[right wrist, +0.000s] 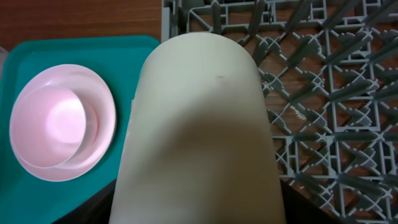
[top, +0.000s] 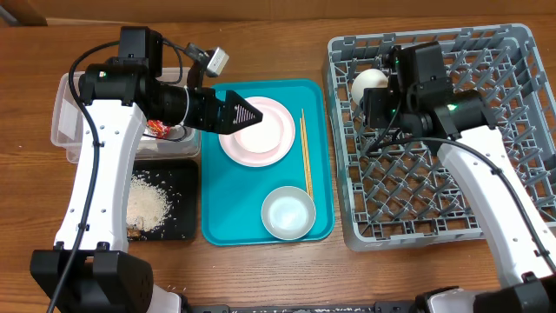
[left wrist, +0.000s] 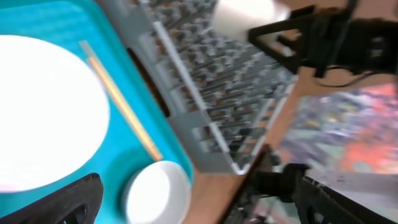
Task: Sort waste into correct bins and load items into the dishwasher
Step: 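Open the left gripper and pull the cup away with the right gripper, then lower the cream cup upside down into the dish rack and release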
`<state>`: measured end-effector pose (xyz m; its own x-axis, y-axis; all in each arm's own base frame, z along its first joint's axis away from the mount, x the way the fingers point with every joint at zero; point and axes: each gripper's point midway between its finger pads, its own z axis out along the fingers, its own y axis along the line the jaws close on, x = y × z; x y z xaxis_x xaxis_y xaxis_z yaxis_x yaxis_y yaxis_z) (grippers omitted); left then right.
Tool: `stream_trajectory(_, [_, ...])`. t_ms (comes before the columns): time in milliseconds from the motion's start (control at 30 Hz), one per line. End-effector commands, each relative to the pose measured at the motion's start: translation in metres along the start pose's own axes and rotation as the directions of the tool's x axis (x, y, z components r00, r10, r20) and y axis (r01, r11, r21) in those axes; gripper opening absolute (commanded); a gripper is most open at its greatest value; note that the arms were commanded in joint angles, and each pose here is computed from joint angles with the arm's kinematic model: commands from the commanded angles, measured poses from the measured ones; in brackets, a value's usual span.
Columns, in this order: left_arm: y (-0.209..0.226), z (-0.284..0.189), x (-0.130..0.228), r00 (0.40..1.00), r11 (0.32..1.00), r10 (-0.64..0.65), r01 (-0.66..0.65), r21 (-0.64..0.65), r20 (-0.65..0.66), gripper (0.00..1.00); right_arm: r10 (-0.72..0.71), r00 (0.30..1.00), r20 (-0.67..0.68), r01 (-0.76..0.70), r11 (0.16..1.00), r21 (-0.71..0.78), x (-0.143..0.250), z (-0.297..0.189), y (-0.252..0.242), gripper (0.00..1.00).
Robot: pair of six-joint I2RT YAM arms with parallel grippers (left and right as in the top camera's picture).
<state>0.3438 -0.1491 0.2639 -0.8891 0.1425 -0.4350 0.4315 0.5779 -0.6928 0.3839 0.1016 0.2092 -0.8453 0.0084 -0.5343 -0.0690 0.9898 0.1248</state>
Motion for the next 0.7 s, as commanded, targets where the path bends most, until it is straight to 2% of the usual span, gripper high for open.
stream_trajectory(0, [0.022,-0.007,0.001,1.0,0.988,0.024,-0.026,-0.155,-0.015,1.0,0.003,1.0,0.012,-0.004,1.0,0.023,-0.009,0.008,-0.001,0.49])
stream_trajectory(233, [0.034,-0.009,0.003,0.999,0.974,0.022,-0.028,-0.227,-0.029,1.0,0.003,1.0,-0.001,-0.003,1.0,0.026,-0.01,0.028,-0.001,0.49])
stream_trajectory(667, [0.034,-0.009,0.003,0.999,0.974,0.022,-0.028,-0.227,-0.028,1.0,0.004,0.998,-0.055,0.001,0.996,0.094,-0.003,0.069,-0.013,0.49])
